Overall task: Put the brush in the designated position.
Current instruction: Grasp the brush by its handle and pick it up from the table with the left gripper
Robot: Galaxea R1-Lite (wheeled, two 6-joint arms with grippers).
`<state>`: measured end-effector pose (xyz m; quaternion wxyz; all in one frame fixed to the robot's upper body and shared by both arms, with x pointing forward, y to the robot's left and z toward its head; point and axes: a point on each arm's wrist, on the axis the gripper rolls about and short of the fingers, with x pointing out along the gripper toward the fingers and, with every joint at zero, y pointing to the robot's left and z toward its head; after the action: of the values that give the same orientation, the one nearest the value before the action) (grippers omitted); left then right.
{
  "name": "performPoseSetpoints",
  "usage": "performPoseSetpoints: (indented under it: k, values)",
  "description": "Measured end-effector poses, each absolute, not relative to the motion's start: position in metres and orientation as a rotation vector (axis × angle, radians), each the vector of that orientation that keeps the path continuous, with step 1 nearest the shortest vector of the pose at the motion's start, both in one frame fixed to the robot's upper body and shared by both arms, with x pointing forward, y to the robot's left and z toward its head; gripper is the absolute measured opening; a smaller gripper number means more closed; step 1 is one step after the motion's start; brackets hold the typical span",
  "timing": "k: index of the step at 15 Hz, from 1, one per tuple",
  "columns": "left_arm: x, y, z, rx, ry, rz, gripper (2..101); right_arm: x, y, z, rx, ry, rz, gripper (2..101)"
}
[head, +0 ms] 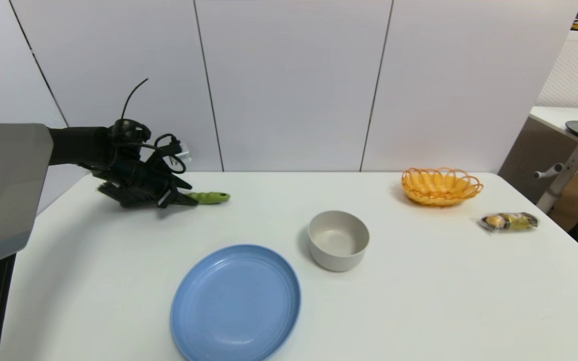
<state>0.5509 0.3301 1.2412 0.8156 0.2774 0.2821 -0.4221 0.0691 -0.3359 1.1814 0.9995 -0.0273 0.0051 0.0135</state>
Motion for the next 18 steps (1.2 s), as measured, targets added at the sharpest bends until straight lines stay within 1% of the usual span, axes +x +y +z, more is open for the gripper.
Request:
performPoseSetpoints:
  k: [2,3,4,9,12,14,18]
  values:
    - [0.552,0.33,1.237,0.587,0.612,-0.907,42.9,0.069,-0.336,1.181,-0.054,0.01,0.027,97.3]
    - [0.552,0.33,1.235,0.586,0.613,-0.908,32.6,0.069,-0.336,1.181,-0.054,0.01,0.028,97.3]
    - [0.552,0.33,1.234,0.582,0.618,-0.91,28.0,0.069,-0.336,1.181,-0.054,0.01,0.028,97.3]
    - [0.554,0.33,1.228,0.578,0.625,-0.914,28.0,0.069,-0.336,1.181,-0.054,0.01,0.028,97.3]
    - [0.55,0.33,1.235,0.582,0.628,-0.913,28.0,0.069,-0.336,1.181,-0.054,0.01,0.028,97.3]
    - [0.544,0.329,1.25,0.594,0.61,-0.902,28.0,0.069,-0.336,1.181,-0.054,0.01,0.028,97.3]
    - [0.52,0.326,1.303,0.644,0.55,-0.86,28.0,0.069,-0.336,1.181,-0.054,0.01,0.028,97.3]
